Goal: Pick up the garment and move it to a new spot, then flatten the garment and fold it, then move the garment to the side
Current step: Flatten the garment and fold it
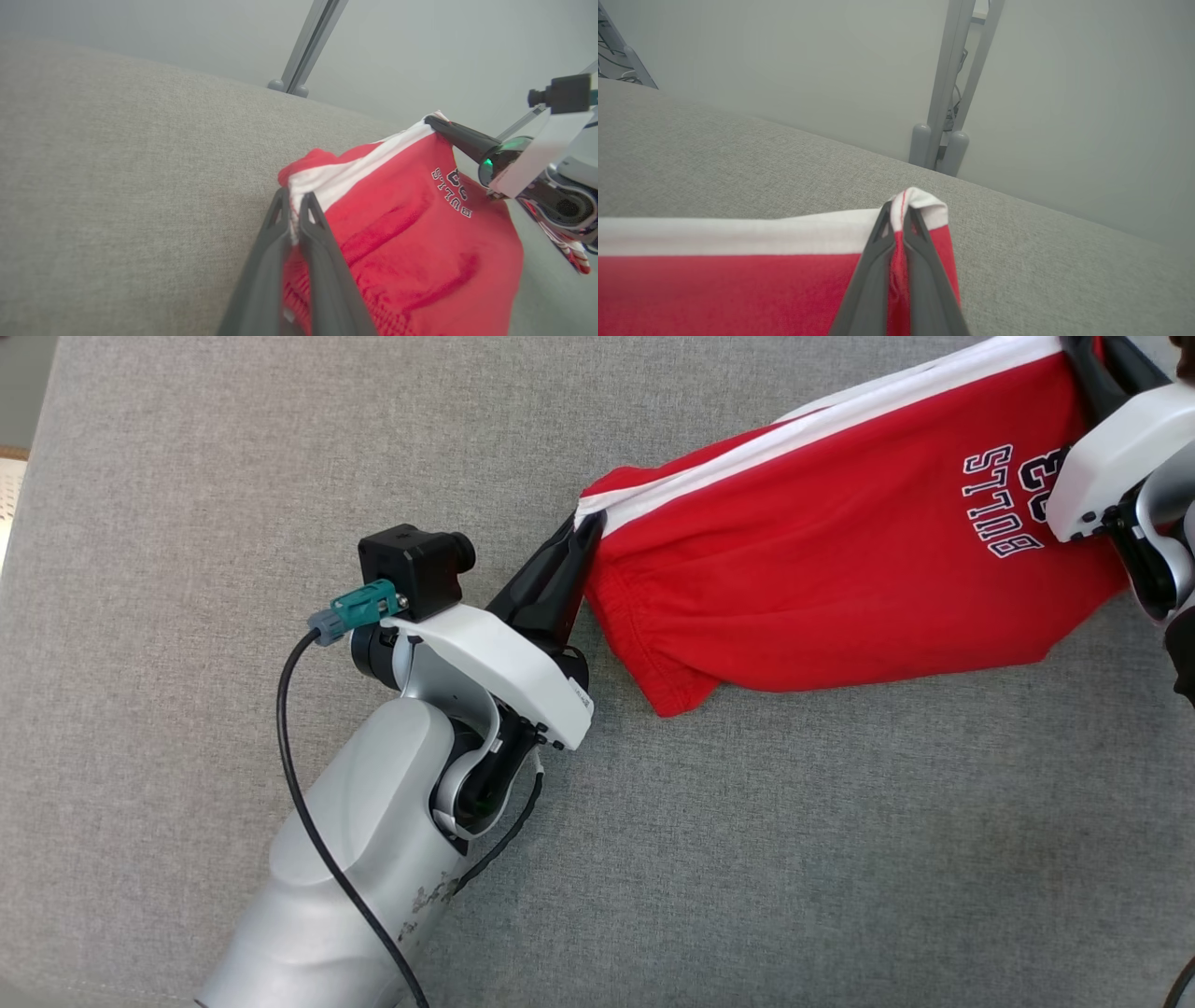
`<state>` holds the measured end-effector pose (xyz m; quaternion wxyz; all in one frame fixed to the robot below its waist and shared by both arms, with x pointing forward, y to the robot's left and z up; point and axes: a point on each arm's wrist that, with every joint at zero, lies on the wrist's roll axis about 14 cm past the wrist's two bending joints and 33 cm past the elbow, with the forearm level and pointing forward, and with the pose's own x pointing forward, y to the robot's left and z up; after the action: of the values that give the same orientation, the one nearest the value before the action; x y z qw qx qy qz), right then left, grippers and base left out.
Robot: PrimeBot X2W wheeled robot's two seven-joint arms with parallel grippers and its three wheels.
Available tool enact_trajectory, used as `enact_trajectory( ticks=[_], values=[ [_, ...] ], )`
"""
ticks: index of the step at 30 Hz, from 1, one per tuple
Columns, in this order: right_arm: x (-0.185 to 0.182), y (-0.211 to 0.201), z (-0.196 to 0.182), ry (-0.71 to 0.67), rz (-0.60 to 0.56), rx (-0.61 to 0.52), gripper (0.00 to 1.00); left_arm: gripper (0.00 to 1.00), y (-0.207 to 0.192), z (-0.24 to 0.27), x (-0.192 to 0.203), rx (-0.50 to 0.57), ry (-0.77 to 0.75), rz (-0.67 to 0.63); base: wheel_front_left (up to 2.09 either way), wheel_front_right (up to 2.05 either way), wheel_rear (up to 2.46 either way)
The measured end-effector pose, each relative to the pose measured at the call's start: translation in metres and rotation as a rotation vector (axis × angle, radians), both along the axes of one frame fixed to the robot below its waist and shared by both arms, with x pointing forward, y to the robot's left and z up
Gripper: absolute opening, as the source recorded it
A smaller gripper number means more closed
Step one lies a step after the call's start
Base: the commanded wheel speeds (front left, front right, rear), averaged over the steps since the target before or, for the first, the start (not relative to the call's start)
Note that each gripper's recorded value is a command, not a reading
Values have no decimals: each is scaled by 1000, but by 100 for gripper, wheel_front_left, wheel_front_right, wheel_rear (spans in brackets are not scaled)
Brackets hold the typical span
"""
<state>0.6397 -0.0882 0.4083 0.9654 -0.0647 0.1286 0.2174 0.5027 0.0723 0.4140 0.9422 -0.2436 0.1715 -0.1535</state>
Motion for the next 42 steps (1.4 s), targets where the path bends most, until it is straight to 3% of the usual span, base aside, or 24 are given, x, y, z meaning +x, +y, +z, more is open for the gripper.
enact_trajectory(
  ticks=[1,3,6,7,8,13,17,21,30,36,42],
  values=[
    [0,-1,1,-3,-2,1,100,11,0,0,0,8,-2,-1,0,0,0],
    [2,-4,7,-25,-10,10,100,37,0,0,0,23,-9,1,0,0,0],
    [1,-4,20,-63,3,5,100,46,2,2,1,65,-37,7,0,0,0],
    [0,-3,26,-75,9,5,100,68,3,3,0,71,-41,9,0,0,0],
    [-1,-2,33,-90,14,9,100,100,5,5,1,83,-51,16,0,0,0],
    [-15,-10,70,-182,16,44,100,100,26,17,-2,199,-124,52,0,0,0],
    [-48,-2,83,-214,55,69,100,100,33,14,-22,318,-127,39,0,0,0],
    [-83,2,95,-240,64,111,100,100,44,39,-34,365,-224,99,0,0,0],
    [-158,10,104,-236,39,221,100,100,46,76,-81,331,-322,230,0,0,0],
    [-190,-1,118,-281,-25,267,100,100,57,106,-112,326,-396,352,0,0,0],
    [-211,-12,117,-290,-90,298,100,100,57,111,-138,352,-427,368,0,0,0]
  ],
)
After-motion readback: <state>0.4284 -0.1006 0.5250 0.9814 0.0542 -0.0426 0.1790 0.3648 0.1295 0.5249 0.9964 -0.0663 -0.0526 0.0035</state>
